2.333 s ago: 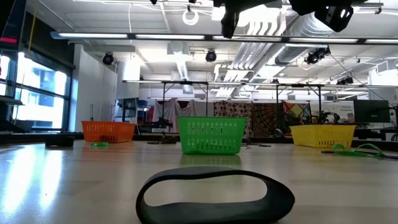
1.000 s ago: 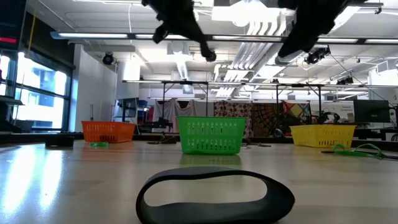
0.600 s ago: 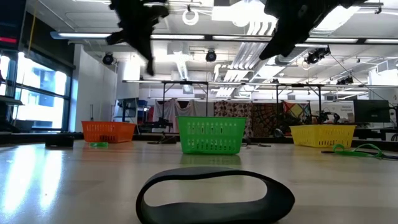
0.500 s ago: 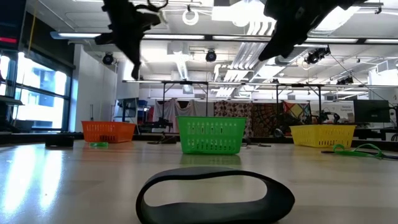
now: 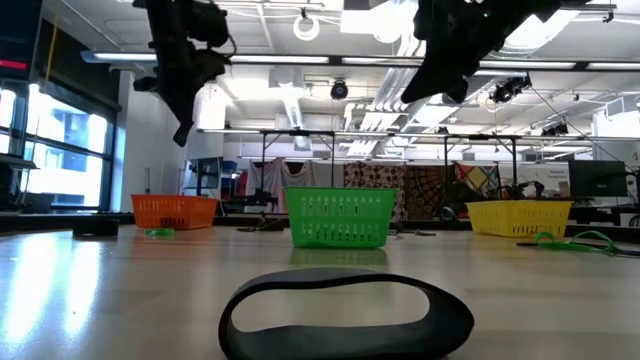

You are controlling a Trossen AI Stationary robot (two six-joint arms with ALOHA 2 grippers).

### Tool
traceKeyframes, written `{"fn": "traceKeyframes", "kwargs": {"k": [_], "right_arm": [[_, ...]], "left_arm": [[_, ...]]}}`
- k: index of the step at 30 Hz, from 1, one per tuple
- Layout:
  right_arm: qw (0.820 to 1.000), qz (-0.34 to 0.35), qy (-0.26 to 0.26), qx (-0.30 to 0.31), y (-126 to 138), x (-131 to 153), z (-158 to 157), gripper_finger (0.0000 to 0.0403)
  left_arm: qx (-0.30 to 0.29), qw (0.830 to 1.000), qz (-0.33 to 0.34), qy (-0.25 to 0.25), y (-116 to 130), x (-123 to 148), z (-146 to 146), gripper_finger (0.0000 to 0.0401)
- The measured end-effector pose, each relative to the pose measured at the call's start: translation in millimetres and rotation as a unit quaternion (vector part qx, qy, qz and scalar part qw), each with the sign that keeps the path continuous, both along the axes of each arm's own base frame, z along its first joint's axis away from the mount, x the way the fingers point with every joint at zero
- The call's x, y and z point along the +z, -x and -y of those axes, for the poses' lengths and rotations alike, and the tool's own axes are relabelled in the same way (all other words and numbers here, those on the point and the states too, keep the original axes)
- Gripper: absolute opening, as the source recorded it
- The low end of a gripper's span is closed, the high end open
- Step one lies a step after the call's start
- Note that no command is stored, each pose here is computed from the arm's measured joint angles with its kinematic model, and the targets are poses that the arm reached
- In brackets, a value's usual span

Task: Sort rubber bands into baskets
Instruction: Put the black rubber band into the orange bin

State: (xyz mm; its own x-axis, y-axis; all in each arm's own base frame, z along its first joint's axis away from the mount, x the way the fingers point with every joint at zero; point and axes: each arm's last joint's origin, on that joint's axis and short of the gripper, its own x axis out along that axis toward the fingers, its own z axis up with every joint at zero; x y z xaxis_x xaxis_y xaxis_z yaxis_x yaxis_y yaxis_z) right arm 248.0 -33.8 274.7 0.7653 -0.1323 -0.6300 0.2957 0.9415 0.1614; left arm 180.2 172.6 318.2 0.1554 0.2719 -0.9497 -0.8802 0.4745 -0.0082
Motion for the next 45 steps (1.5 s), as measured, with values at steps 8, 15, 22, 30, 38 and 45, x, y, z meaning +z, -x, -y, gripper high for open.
{"fn": "traceKeyframes", "kwargs": {"k": [8,15,22,30,38,45], "right_arm": [[0.999,-0.003,-0.005,-0.049,-5.2,-4.9,0.3,0.0],[0.999,-0.004,0.008,-0.033,-5.9,-5.1,0.2,0.0],[1.0,-0.009,0.024,-0.003,-6.0,-5.2,0.1,0.0],[1.0,-0.01,0.024,0.005,-5.9,-5.3,-0.3,0.0],[0.999,-0.013,0.038,0.018,-5.9,-5.4,-0.3,0.0],[0.999,-0.012,0.04,0.019,-6.0,-5.3,-0.3,0.0]], "left_arm": [[-0.009,0.999,0.007,0.038,25.2,-11.2,-36.3,0.0],[-0.012,0.995,-0.016,0.102,18.9,-45.1,-62.8,0.0],[-0.011,0.99,-0.037,0.136,6.3,-78.4,-81.5,0.0],[-0.02,0.982,-0.065,0.176,2.2,-109.1,-94.3,0.0],[-0.03,0.979,-0.102,0.174,-1.5,-125.3,-99.7,0.0004],[-0.067,0.977,-0.115,0.168,-1.8,-125.6,-99.5,0.0031]]}}
